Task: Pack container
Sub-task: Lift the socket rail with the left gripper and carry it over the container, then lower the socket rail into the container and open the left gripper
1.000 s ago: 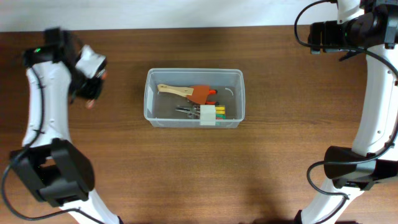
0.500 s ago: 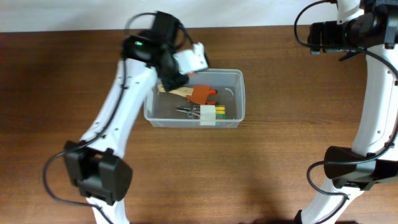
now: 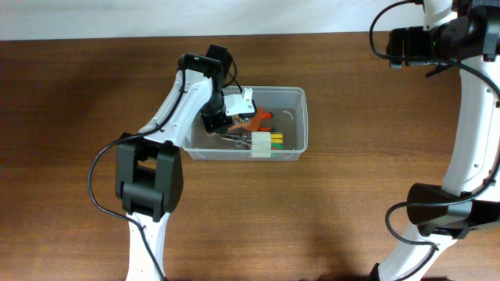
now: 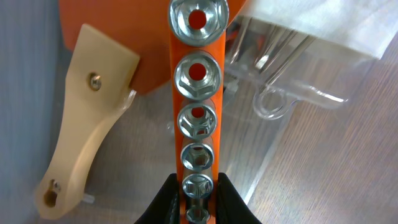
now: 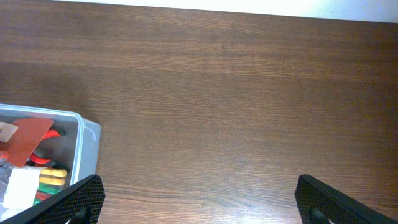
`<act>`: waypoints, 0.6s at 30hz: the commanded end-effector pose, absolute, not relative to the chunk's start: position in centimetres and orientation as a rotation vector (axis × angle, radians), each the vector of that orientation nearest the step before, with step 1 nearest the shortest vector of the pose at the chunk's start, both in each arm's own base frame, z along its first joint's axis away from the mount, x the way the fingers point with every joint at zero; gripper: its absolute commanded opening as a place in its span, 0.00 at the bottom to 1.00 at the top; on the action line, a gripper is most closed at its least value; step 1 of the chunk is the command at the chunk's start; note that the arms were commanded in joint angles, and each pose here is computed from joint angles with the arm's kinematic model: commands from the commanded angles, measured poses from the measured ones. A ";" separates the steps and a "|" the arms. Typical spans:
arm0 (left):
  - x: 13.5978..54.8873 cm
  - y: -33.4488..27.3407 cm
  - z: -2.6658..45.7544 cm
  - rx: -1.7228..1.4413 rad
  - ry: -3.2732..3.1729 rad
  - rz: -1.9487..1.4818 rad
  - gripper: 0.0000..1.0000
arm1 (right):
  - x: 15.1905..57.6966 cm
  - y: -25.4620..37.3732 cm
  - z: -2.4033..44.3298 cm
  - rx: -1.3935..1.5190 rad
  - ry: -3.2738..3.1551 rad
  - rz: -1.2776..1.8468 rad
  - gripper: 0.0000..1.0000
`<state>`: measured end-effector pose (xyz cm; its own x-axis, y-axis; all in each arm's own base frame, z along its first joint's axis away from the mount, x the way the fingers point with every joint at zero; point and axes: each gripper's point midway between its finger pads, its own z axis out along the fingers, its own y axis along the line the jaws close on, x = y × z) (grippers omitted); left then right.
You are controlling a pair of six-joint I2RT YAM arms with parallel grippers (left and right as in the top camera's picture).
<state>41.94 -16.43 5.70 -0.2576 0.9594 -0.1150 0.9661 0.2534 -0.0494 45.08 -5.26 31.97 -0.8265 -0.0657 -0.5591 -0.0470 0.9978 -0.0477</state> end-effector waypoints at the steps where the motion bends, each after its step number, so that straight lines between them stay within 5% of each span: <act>1: 42.2 -16.6 6.2 1.851 2.436 -0.179 0.06 | 45.2 -5.3 32.0 -0.066 2.542 -0.030 0.99; 3: 42.2 -16.6 6.2 1.851 2.435 -0.178 0.23 | 45.2 -5.3 32.0 -0.066 2.543 -0.030 0.99; 7: 42.2 -16.6 6.2 1.851 2.436 -0.179 0.43 | 45.2 -5.3 32.0 -0.066 2.543 -0.030 0.99; 18: 45.3 -17.3 10.7 1.599 2.460 -0.102 0.52 | 45.0 -5.1 31.9 -0.070 2.552 -0.022 0.98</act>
<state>43.27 -16.78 7.40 -0.3241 0.9350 -0.1437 0.9454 0.3257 -0.0134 45.02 -5.23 31.92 -0.8283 -0.0650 -0.5565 -0.0475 0.9978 -0.0459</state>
